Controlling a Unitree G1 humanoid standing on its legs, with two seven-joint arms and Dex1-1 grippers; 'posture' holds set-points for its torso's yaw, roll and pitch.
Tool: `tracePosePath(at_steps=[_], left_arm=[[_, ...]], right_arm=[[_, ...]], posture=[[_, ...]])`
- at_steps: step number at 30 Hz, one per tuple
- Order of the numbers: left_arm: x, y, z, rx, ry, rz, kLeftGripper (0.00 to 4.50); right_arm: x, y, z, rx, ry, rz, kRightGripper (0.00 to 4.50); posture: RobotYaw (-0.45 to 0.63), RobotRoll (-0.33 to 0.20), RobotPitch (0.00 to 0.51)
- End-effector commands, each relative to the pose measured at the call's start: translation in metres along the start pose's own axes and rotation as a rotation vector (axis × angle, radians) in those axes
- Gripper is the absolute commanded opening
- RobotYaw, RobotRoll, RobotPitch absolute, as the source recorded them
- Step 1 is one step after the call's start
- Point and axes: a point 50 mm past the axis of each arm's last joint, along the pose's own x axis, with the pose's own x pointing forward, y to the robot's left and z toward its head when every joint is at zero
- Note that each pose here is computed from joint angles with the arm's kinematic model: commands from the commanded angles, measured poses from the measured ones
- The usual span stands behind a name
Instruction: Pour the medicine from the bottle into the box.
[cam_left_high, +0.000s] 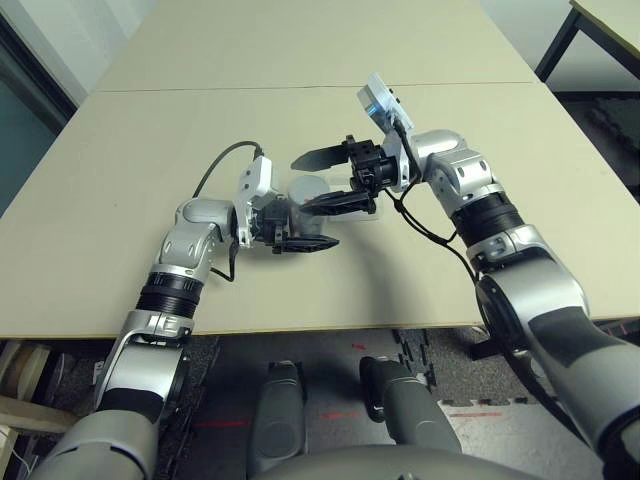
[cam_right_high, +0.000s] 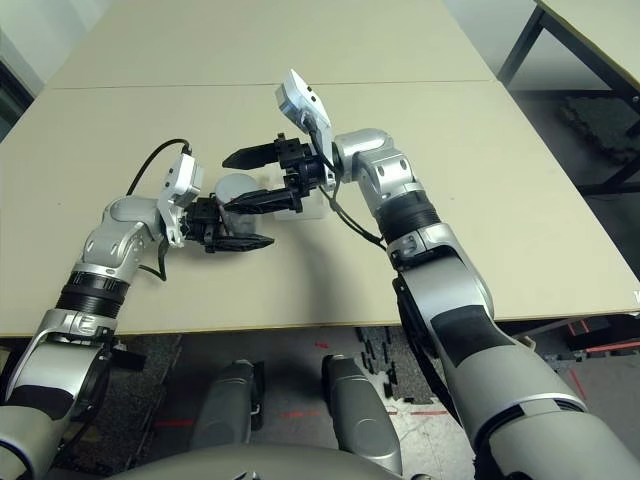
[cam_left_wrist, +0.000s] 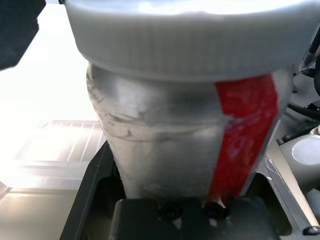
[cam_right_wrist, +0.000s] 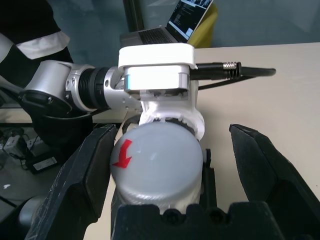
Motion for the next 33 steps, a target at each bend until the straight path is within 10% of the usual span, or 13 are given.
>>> tracePosePath(at_steps=[1, 33], left_arm=[[0.003, 0.000, 0.000, -0.001, -0.010, -0.011, 2.83], [-0.012, 0.006, 0.001, 0.007, -0.006, 0.033, 2.83]], right_arm=[[-0.002, -0.003, -0.002, 0.005, -0.001, -0.032, 4.50], [-0.079, 0.001, 0.008, 0.000, 0.041, -0.216, 4.50]], posture=[[0.03, 0.000, 0.126], [-0.01, 0.000, 0.112]])
